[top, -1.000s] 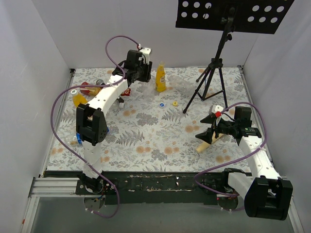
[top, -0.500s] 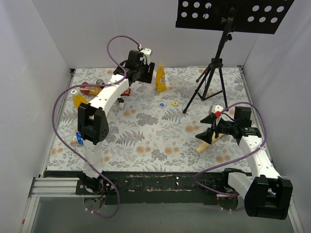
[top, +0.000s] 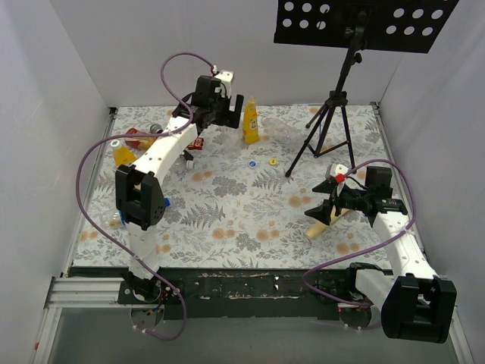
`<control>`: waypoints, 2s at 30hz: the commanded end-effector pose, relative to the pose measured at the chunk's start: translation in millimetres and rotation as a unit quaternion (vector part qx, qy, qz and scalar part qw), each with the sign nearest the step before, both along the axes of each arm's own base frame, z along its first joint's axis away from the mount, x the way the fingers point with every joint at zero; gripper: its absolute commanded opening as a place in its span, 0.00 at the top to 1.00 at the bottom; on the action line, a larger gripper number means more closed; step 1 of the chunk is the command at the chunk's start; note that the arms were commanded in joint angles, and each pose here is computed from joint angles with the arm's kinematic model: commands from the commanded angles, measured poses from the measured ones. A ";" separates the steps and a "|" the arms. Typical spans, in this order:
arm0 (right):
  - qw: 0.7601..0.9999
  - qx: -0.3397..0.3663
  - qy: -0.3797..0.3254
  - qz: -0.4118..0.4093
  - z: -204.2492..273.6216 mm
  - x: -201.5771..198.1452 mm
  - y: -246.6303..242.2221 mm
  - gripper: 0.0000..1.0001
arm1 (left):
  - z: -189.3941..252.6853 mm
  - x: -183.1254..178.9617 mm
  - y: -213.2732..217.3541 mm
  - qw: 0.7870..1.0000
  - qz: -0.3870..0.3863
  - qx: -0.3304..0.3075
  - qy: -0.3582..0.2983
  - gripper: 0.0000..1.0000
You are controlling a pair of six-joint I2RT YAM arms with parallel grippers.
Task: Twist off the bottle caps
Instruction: Place the plastic bottle at the center of the board, then pick up the plastic bottle at the center of the board.
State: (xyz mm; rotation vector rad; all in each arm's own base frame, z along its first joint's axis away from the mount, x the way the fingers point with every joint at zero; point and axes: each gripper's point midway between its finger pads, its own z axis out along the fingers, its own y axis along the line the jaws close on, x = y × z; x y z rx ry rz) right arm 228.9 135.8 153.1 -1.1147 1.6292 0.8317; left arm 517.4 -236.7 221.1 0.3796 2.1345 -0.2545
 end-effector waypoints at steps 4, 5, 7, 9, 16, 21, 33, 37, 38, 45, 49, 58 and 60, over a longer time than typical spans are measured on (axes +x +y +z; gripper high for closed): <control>1.000 0.006 -0.005 0.008 1.5 -2.1 1.3 0.07 | 102.6 -34.9 17.8 0.993 0.011 -0.049 -0.104 0.02; 1.000 0.006 -0.005 0.008 2.0 -2.4 1.3 0.07 | 104.8 -39.7 20.8 0.993 0.013 -0.051 -0.107 0.02; 1.000 0.006 -0.007 0.008 2.4 -2.2 1.3 0.07 | 113.7 -50.5 26.0 0.991 0.015 -0.058 -0.118 0.02; 1.000 0.005 -0.008 0.007 2.9 -2.1 1.1 0.07 | 121.4 -65.0 34.3 0.989 0.020 -0.065 -0.128 0.02; 1.000 0.001 -0.010 0.007 0.9 -2.7 0.4 0.07 | 153.8 -123.9 133.2 0.963 0.122 -0.144 -0.194 0.02; 1.000 0.005 -0.014 0.013 3.8 -4.7 1.8 0.07 | 147.9 -146.9 211.7 0.944 0.200 -0.171 -0.198 0.02; 1.000 0.013 -0.017 0.021 7.7 -7.5 4.1 0.07 | -0.3 -192.0 213.0 0.979 0.188 -0.068 -0.029 0.02; 1.000 0.013 -0.014 0.023 7.6 -7.6 4.5 0.07 | -23.8 -195.6 214.9 0.981 0.187 -0.038 -0.017 0.02; 1.000 0.014 -0.013 0.023 7.3 -8.0 4.7 0.07 | -29.7 -196.5 211.9 0.983 0.178 -0.032 -0.015 0.02; 0.999 0.014 -0.018 0.023 8.6 -8.1 4.5 0.07 | -23.5 -198.5 225.5 0.974 0.218 -0.026 -0.063 0.02; 0.999 0.016 -0.015 0.026 8.6 -9.1 5.3 0.07 | 4.4 -191.6 245.8 0.950 0.292 -0.057 -0.093 0.02; 0.999 0.016 -0.015 0.025 9.1 -9.2 4.9 0.07 | 56.2 -180.4 292.6 0.910 0.377 -0.100 -0.142 0.02; 0.999 0.018 -0.015 0.026 9.6 -9.6 5.4 0.07 | 60.2 -176.3 301.7 0.904 0.392 -0.092 -0.146 0.02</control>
